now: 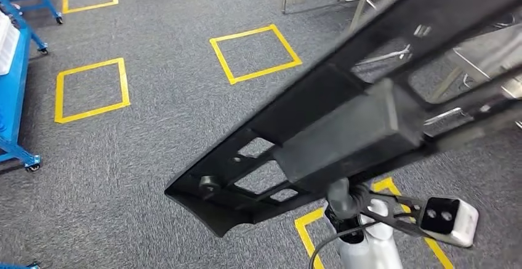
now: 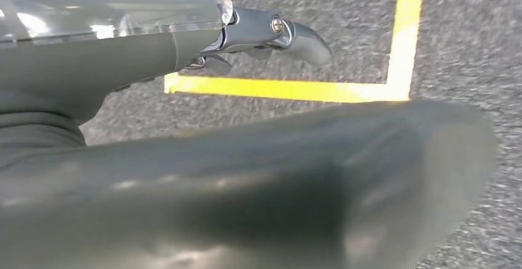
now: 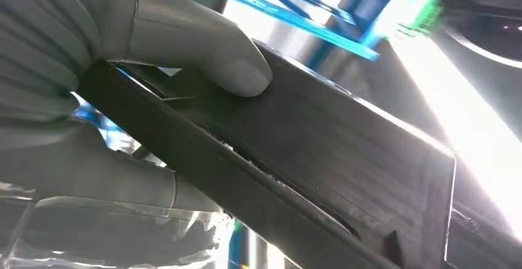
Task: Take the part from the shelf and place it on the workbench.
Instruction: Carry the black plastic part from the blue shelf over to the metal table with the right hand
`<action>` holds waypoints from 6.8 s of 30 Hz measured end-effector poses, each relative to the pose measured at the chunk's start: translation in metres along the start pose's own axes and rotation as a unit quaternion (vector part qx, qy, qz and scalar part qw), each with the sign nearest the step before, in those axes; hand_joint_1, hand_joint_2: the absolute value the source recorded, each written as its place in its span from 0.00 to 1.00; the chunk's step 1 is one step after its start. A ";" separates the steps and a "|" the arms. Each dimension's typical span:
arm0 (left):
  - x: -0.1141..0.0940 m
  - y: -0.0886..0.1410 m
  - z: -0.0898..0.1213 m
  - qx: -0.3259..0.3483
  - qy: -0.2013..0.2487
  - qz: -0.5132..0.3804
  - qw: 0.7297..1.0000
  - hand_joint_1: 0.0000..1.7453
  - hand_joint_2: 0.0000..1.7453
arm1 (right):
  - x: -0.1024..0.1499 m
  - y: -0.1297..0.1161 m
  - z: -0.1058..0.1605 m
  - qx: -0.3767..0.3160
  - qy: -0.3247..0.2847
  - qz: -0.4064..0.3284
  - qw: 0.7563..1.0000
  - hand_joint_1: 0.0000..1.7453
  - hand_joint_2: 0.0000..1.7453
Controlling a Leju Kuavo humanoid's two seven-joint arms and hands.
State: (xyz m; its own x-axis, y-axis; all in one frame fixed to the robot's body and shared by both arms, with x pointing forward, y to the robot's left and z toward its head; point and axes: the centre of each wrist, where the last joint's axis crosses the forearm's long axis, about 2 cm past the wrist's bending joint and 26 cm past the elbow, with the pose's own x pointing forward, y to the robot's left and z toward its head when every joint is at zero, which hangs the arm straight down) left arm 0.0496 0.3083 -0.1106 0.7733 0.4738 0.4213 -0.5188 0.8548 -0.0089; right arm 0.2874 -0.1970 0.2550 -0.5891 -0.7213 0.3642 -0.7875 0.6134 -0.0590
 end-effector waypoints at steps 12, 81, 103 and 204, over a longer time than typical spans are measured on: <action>-0.012 -0.023 0.005 -0.011 0.037 0.000 0.999 0.00 0.00 | -0.028 -0.029 -0.028 0.036 0.063 0.027 0.997 1.00 1.00; 0.001 -0.010 0.000 -0.018 0.018 -0.024 0.999 0.00 0.00 | -0.060 -0.025 -0.033 0.045 0.108 0.004 0.993 1.00 1.00; -0.001 -0.012 0.001 -0.038 0.016 -0.008 0.999 0.00 0.00 | -0.063 -0.023 -0.028 0.039 0.120 0.007 0.992 1.00 1.00; -0.001 -0.005 0.000 -0.051 0.001 -0.018 0.999 0.00 0.00 | -0.051 -0.034 -0.006 0.000 0.117 0.034 0.993 1.00 1.00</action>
State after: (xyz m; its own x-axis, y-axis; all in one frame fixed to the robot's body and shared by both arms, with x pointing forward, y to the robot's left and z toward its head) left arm 0.0517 0.3034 -0.1104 0.7917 0.4427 0.4210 -0.4512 0.8883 -0.0856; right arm 0.3447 -0.1791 0.2441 -0.5829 -0.5837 0.5653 -0.7471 0.6585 -0.0905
